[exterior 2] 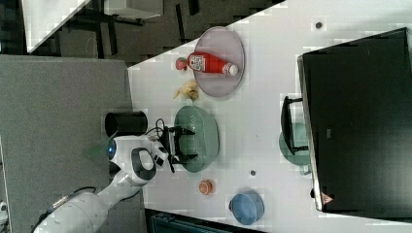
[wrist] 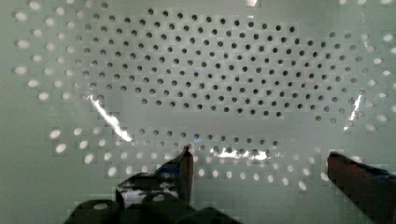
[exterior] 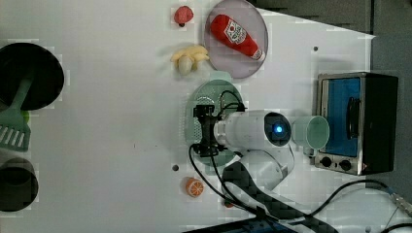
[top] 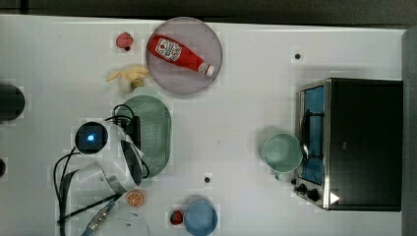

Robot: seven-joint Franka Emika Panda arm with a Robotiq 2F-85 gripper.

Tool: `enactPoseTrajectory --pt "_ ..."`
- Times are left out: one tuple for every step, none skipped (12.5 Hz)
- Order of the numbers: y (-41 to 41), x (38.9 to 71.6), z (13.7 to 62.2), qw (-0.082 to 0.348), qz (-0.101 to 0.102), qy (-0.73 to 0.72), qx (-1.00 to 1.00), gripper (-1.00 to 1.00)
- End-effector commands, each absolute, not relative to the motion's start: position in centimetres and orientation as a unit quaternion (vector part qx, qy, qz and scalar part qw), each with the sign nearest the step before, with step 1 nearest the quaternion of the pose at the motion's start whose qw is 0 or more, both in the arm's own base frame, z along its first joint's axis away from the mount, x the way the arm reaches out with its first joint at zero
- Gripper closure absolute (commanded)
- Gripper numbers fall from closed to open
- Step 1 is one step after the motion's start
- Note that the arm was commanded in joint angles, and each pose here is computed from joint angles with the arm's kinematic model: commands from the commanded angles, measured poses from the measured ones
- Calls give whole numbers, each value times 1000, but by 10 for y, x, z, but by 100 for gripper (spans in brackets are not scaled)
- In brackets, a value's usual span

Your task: Drag strainer right to left.

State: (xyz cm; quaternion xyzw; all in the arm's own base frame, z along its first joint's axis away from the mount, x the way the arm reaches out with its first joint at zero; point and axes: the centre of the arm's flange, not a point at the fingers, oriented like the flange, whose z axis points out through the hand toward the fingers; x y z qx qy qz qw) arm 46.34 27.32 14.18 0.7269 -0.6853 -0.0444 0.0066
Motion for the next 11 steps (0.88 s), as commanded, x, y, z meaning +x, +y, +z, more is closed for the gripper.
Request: enactPoseTrajectory --pt "325 463 146 -4 -52 -698 714 -100" --pt "334 464 147 -8 -54 -698 714 -100" --pt "342 464 146 -12 -58 -698 713 -100" --pt "350 464 146 -15 -60 -698 714 -100" --pt "357 465 145 -18 -64 -699 712 -100" --pt "364 466 145 -21 -67 -700 710 -100" --pt "371 466 144 -24 -70 -702 708 -100" --pt "377 467 144 -28 -73 -702 708 -100" --pt "383 467 145 -31 -73 -699 710 -100" --pt "388 467 144 -32 -74 -698 712 -100" --pt "393 467 145 -35 -74 -696 713 -100"
